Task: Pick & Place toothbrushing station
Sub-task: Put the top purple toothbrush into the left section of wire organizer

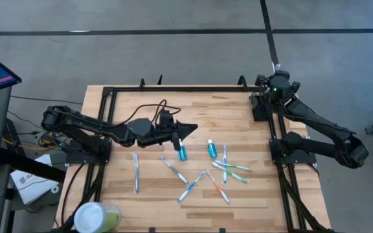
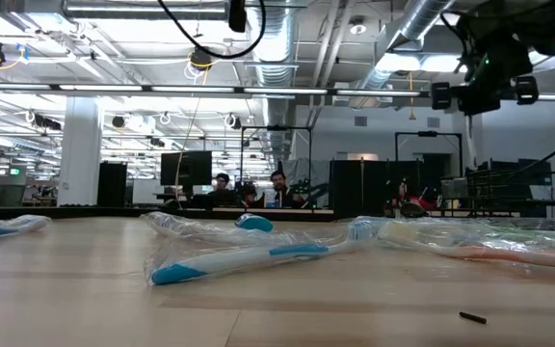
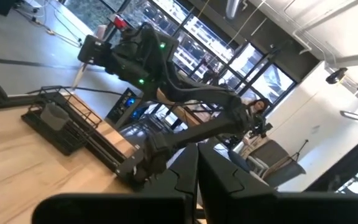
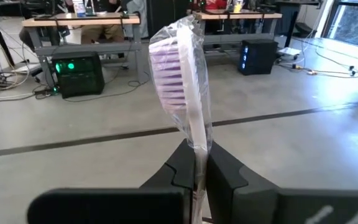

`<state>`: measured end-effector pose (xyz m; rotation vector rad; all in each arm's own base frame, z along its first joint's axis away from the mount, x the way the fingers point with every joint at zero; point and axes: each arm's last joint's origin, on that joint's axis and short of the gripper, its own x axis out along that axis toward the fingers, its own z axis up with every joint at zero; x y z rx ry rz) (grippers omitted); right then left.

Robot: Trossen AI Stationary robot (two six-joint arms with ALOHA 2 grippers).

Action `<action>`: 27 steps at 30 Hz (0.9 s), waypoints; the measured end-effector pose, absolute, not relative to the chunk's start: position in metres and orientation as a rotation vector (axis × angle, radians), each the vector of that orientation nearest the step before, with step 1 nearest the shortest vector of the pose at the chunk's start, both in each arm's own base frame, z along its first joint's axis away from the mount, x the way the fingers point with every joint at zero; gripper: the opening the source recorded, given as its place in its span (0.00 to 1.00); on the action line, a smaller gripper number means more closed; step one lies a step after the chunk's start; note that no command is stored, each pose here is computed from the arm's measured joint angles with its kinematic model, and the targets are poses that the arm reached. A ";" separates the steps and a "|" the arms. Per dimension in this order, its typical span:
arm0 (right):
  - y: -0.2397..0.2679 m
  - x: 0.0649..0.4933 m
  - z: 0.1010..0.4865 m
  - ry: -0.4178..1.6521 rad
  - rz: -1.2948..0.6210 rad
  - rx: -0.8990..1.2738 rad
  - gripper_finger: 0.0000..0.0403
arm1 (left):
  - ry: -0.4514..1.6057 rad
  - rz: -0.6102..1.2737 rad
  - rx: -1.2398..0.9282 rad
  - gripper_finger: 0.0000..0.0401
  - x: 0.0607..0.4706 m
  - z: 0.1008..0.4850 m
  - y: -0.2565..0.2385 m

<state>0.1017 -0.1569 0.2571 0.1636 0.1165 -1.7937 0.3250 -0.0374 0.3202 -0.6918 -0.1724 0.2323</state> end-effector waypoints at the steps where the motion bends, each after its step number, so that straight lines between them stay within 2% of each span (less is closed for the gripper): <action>1: -0.157 0.101 0.257 0.121 -1.800 0.158 0.03 | -0.173 0.232 -0.699 0.00 0.325 0.320 -0.037; 27: -0.165 0.105 0.235 0.089 -1.859 0.151 0.03 | -0.178 0.226 -0.746 0.00 0.324 0.320 -0.043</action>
